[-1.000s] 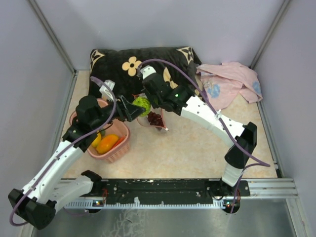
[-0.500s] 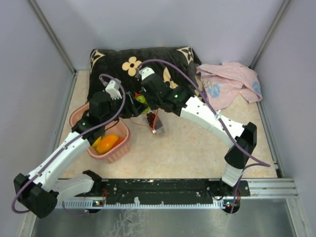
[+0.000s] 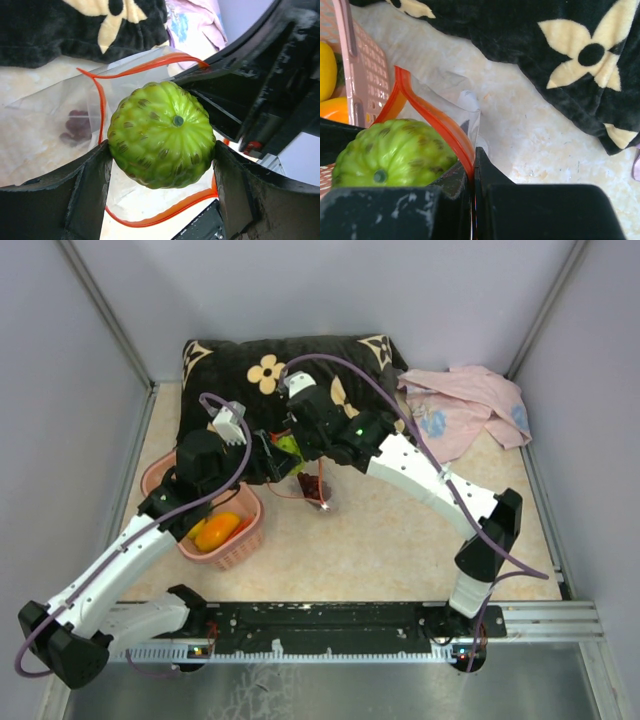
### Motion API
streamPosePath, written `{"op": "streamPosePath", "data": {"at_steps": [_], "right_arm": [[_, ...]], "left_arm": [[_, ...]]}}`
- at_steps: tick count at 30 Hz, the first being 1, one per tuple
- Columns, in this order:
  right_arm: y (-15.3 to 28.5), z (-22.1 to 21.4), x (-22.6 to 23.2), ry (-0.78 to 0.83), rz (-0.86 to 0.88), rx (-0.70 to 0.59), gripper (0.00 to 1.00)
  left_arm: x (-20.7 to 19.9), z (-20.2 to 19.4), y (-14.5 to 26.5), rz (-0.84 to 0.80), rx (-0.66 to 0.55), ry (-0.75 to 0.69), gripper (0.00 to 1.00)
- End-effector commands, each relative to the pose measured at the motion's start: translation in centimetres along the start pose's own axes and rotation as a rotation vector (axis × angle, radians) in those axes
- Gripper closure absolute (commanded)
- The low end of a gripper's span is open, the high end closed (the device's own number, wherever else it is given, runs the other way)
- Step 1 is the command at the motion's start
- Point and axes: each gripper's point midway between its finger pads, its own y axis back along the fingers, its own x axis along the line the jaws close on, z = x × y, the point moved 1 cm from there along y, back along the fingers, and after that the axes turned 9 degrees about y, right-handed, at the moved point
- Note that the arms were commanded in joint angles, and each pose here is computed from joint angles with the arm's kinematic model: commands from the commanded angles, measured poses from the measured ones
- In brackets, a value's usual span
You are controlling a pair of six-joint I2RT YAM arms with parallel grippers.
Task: Place the food in the zip-top bag and seal the zipper
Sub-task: Place the fake fruit in the zipper food storage bag.
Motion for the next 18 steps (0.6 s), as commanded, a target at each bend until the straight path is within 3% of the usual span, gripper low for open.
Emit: {"op": "streamPosePath", "data": {"at_steps": [1,8,18], "right_arm": [[3.1,4.5,0.5,-0.069,0.070,-0.165,1.00],[3.9,4.3,0.3,-0.083,0.076,-0.182,1.00],[3.6,4.1,0.6,-0.095,0.087,-0.187,0.98]], "left_arm": [[0.8,-0.3,-0.1,0.063,0.012,-0.011,0.34],[-0.2,-0.2,0.1,0.025,0.038,-0.019,0.18],[-0.5,0.4,0.8,0.030,0.020,-0.031,0.06]]}}
